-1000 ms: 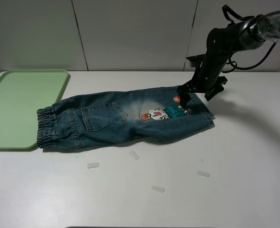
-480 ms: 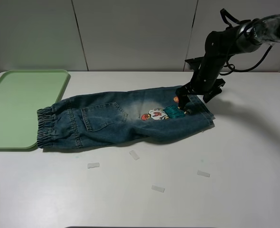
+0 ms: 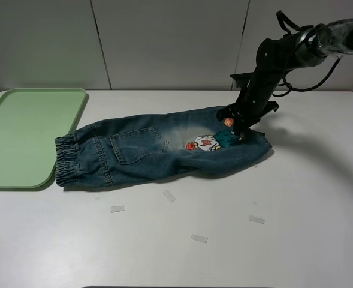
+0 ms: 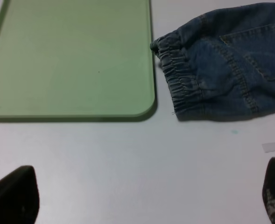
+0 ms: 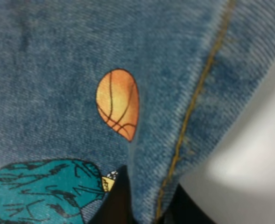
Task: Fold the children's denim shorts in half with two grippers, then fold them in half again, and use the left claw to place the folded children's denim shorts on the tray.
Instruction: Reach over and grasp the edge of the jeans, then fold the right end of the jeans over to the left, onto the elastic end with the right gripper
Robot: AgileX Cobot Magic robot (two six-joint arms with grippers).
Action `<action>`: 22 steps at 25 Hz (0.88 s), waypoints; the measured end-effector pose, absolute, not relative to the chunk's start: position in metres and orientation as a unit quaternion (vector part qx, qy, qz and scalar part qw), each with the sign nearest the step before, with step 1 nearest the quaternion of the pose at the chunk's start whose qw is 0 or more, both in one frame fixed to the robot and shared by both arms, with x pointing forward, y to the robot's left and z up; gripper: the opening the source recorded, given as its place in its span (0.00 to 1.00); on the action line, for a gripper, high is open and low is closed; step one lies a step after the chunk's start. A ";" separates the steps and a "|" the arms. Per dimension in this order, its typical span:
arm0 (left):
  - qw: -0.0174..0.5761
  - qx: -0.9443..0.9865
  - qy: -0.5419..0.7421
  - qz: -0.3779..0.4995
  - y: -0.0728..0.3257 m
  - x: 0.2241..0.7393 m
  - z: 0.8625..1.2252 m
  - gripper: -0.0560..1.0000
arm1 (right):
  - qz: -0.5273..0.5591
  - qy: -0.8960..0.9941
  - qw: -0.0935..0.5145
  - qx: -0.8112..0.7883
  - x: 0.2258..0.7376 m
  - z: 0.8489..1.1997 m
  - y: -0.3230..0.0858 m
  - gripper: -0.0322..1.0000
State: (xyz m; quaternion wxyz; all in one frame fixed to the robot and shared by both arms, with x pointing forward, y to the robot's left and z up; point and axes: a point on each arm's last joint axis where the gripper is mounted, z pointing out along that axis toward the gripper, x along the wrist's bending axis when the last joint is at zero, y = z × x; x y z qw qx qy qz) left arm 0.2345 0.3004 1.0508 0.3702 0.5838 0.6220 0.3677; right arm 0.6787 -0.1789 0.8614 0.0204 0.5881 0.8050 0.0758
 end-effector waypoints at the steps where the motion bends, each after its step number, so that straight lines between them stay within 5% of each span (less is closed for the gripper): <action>1: 0.370 0.584 0.622 0.368 0.300 0.235 1.051 0.96 | 0.075 0.805 0.021 0.588 0.679 0.861 -0.179 0.05; 14: 0.370 0.584 0.622 0.368 0.300 0.235 1.051 0.96 | 0.019 0.828 0.034 0.559 0.673 0.876 -0.188 0.05; 22: 0.370 0.584 0.622 0.368 0.300 0.235 1.051 0.96 | -0.014 0.838 0.081 0.539 0.678 0.930 -0.199 0.05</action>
